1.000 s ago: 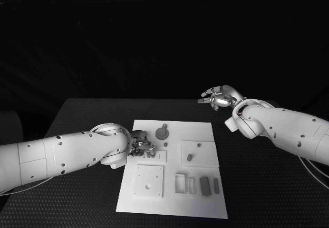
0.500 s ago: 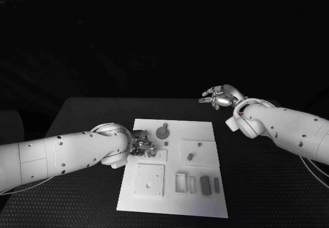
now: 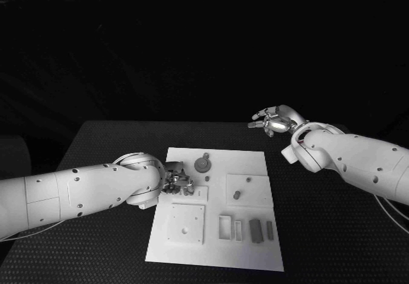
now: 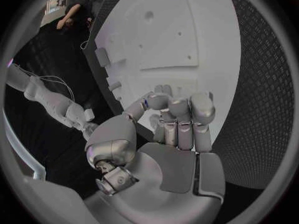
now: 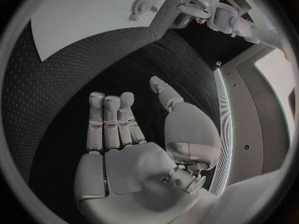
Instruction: Assemble the parts on the task board
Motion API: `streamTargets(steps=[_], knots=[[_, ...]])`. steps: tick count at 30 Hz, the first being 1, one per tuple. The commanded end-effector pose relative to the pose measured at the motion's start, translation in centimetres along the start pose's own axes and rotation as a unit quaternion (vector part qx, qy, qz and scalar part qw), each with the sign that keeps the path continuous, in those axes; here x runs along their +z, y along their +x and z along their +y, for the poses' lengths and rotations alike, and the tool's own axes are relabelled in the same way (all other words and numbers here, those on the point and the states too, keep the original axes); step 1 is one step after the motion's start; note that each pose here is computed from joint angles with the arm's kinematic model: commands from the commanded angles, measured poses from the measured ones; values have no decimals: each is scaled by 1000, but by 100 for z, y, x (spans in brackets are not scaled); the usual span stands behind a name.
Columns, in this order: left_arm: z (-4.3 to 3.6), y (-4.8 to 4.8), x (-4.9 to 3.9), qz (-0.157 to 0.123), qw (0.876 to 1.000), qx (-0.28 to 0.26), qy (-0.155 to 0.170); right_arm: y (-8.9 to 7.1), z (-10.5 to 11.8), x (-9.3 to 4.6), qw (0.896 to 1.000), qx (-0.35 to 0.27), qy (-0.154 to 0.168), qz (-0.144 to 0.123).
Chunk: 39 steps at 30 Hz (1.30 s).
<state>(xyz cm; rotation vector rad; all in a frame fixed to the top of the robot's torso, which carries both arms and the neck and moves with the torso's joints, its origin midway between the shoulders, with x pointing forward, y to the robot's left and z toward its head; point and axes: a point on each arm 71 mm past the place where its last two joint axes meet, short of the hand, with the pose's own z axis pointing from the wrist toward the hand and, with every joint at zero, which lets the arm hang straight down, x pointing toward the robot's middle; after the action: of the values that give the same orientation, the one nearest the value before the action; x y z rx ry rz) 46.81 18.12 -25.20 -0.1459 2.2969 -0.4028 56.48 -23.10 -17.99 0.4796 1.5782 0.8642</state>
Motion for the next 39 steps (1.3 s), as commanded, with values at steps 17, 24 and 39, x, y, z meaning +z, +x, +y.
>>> streamTargets(steps=[17, 24, 39], knots=[[-24, 45, -1, -8, 1000, 30, 8, 7, 1, 0, 1000, 2, -2, 8], [-32, 50, -7, -13, 999, 35, 8, 1, -4, -3, 1000, 2, -1, 7], [-13, 95, -19, 5, 999, 42, 3, -8, -12, -9, 1000, 2, 0, 7]])
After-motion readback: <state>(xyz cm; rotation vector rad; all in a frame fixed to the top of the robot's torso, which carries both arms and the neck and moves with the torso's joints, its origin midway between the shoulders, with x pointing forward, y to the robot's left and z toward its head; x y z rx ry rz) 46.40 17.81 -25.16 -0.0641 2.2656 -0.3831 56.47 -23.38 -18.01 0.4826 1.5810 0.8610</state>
